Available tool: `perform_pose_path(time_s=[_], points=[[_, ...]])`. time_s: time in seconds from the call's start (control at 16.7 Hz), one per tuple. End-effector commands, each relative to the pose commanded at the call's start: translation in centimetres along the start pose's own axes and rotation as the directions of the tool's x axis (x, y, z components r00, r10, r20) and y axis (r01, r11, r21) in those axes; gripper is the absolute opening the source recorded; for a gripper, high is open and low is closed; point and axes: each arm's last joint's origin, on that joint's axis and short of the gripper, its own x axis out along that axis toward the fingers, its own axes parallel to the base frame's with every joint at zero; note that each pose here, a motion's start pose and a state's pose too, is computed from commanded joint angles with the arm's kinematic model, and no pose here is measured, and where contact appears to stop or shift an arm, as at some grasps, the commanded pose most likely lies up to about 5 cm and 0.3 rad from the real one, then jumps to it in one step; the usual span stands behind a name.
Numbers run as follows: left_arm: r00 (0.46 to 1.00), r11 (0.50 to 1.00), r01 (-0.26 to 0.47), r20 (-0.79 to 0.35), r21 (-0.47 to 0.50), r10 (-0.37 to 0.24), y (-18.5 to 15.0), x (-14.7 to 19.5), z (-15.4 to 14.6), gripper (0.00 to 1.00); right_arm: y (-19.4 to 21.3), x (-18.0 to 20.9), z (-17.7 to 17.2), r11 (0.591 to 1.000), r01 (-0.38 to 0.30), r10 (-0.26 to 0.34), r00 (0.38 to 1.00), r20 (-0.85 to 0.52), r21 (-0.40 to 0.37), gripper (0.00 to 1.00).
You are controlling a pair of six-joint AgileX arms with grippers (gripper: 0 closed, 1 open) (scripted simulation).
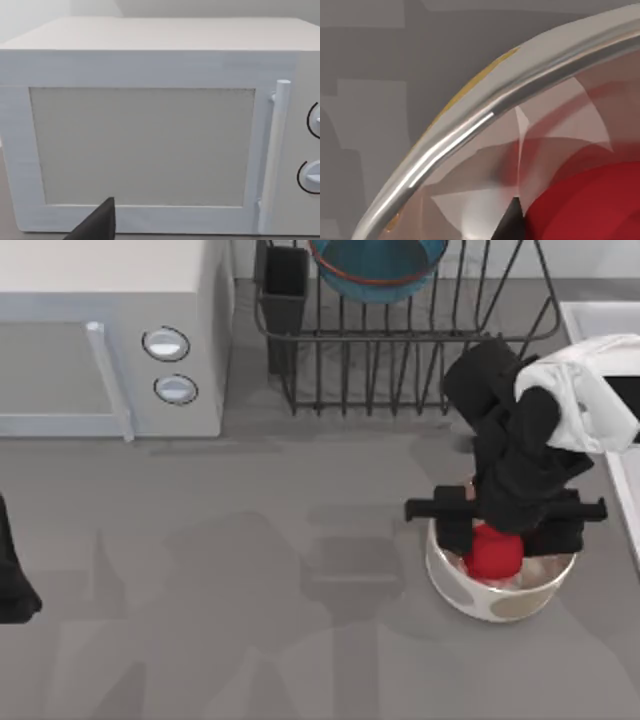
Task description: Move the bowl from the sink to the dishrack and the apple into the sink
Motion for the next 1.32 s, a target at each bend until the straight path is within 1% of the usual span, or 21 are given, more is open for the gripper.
perform_pose_path(time_s=[0.18, 0.42, 0.54, 0.66, 0.9, 1.02, 1.14, 1.32], points=[[1.0, 1.0, 0.0, 0.0, 0.0, 0.0, 0.0, 0.0, 0.0, 1.0, 0.3, -1.9, 0.6, 1.0, -0.002, 0.002, 1.0, 0.006, 0.005, 0.0], [1.0, 1.0, 0.0, 0.0, 0.0, 0.0, 0.0, 0.0, 0.0, 1.0, 0.5, -6.4, 1.0, 1.0, 0.012, -0.012, 1.0, -0.022, 0.001, 0.0], [1.0, 1.0, 0.0, 0.0, 0.0, 0.0, 0.0, 0.0, 0.0, 1.0, 0.5, -8.7, 1.1, 1.0, 0.006, -0.006, 1.0, -0.011, 0.0, 0.0], [1.0, 1.0, 0.0, 0.0, 0.0, 0.0, 0.0, 0.0, 0.0, 1.0, 0.4, -9.8, 1.1, 1.0, 0.0, 0.0, 1.0, -0.001, -0.001, 0.0], [1.0, 1.0, 0.0, 0.0, 0.0, 0.0, 0.0, 0.0, 0.0, 1.0, 0.5, -9.6, 1.1, 1.0, 0.002, -0.002, 1.0, -0.004, -0.001, 0.0], [1.0, 1.0, 0.0, 0.0, 0.0, 0.0, 0.0, 0.0, 0.0, 1.0, -0.3, -9.4, 1.6, 1.0, -0.009, 0.008, 1.0, 0.011, 0.011, 0.0], [1.0, 1.0, 0.0, 0.0, 0.0, 0.0, 0.0, 0.0, 0.0, 1.0, -1.9, -8.7, 2.5, 0.999, -0.032, 0.03, 0.998, 0.047, 0.033, 0.0], [1.0, 1.0, 0.0, 0.0, 0.0, 0.0, 0.0, 0.0, 0.0, 1.0, -5.9, -6.9, 4.1, 0.994, -0.084, 0.074, 0.988, 0.132, 0.074, 0.0]])
